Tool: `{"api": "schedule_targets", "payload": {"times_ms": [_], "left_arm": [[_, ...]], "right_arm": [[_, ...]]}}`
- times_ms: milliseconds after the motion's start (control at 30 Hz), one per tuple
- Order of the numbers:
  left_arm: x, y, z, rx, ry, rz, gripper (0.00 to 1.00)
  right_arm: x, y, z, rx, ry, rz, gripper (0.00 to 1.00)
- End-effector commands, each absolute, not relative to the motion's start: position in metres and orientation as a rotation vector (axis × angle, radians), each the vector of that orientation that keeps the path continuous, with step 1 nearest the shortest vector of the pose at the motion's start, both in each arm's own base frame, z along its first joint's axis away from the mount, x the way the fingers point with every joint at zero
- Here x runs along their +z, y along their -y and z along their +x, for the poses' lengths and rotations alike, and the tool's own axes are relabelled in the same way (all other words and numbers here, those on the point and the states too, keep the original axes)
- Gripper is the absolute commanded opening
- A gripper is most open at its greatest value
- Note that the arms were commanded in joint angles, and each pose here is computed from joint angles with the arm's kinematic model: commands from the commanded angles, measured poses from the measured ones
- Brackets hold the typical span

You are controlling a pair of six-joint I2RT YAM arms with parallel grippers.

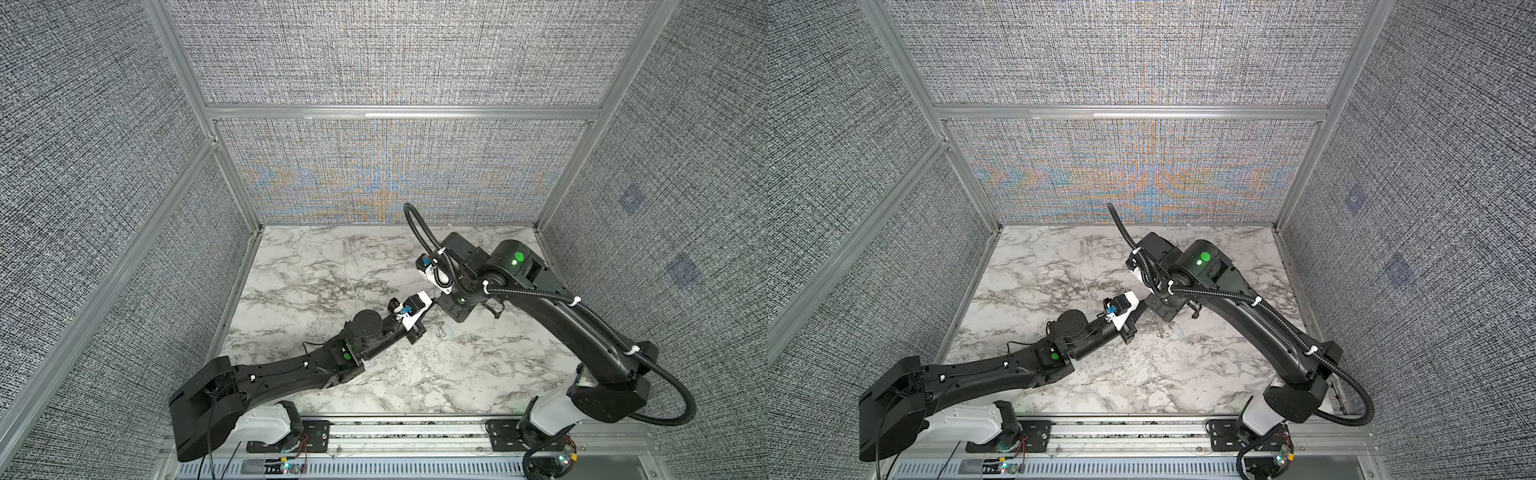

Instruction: Remove the keys from the keyring

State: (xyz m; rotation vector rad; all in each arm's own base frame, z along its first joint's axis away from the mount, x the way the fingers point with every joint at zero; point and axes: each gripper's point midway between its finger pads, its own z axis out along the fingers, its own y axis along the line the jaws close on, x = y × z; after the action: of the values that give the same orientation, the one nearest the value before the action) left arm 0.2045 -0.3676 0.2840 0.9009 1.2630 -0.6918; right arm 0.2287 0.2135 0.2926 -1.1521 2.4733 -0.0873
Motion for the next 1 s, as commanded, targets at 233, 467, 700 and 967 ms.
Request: {"api": "schedule_targets", "payload": {"times_ms": [233,467,700,967], "left_arm": [[0.317,0.364,0.180,-0.811,-1.078,0.901,0.00],[0.324,0.357,0.177,-0.816,-1.021,0.927,0.00],[0.331,0.354,0.172,-0.837,-0.945,0.987,0.00],[0.343,0.351,0.171,-0.857,-0.826,1.050,0.00]], "right_arm": [[0.284,-0.201,0.229,-0.119,-2.483,-1.132,0.00],[0.279,-0.200,0.222,-0.026,-2.480,-1.149,0.00],[0.277,-0.205,0.217,0.088,-2.446,-1.182,0.00],[0.272,-0.215,0.216,0.189,-2.392,-1.290,0.00]]}}
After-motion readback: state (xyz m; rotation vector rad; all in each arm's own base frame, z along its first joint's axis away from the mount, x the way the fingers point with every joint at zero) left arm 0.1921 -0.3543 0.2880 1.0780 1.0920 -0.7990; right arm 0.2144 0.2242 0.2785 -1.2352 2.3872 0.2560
